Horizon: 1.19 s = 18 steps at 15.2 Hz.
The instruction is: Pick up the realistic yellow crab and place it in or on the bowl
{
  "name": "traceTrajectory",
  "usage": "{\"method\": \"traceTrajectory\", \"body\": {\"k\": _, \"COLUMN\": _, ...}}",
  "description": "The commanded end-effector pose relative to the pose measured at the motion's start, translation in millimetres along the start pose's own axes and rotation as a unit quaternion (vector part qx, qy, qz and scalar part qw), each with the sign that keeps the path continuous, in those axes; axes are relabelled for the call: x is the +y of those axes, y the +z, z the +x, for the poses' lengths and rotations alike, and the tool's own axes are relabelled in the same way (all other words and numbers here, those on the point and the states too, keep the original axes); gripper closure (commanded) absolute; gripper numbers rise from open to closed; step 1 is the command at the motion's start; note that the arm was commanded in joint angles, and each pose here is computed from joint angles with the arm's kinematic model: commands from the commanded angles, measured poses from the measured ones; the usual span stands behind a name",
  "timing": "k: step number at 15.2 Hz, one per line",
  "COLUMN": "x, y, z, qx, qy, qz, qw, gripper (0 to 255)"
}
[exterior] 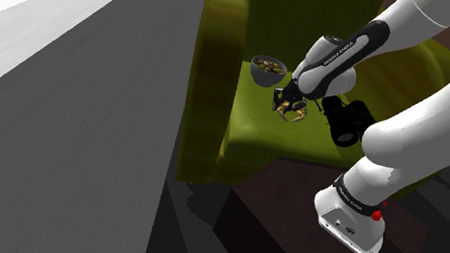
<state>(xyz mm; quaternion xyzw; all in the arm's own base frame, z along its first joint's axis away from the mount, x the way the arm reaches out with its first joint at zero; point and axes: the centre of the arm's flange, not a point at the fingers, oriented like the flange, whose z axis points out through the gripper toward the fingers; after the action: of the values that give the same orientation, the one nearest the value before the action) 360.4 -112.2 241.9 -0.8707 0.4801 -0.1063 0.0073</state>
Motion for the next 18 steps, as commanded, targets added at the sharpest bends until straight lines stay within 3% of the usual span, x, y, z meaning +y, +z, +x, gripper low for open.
{"method": "traceTrajectory", "body": {"k": 1, "x": -0.1, "y": 0.0, "z": 0.0, "qx": 0.000, "qy": 0.000, "qz": 0.000, "qw": 1.0000, "gripper": 255}}
{"method": "traceTrajectory", "body": {"k": 7, "x": 0.0, "y": 0.1, "z": 0.0, "qx": 0.000, "qy": 0.000, "qz": 0.000, "qw": 1.0000, "gripper": 255}}
{"method": "traceTrajectory", "body": {"k": 18, "x": -6.7, "y": -56.7, "z": 10.4, "qx": 0.000, "qy": 0.000, "qz": 0.000, "qw": 1.0000, "gripper": 255}}
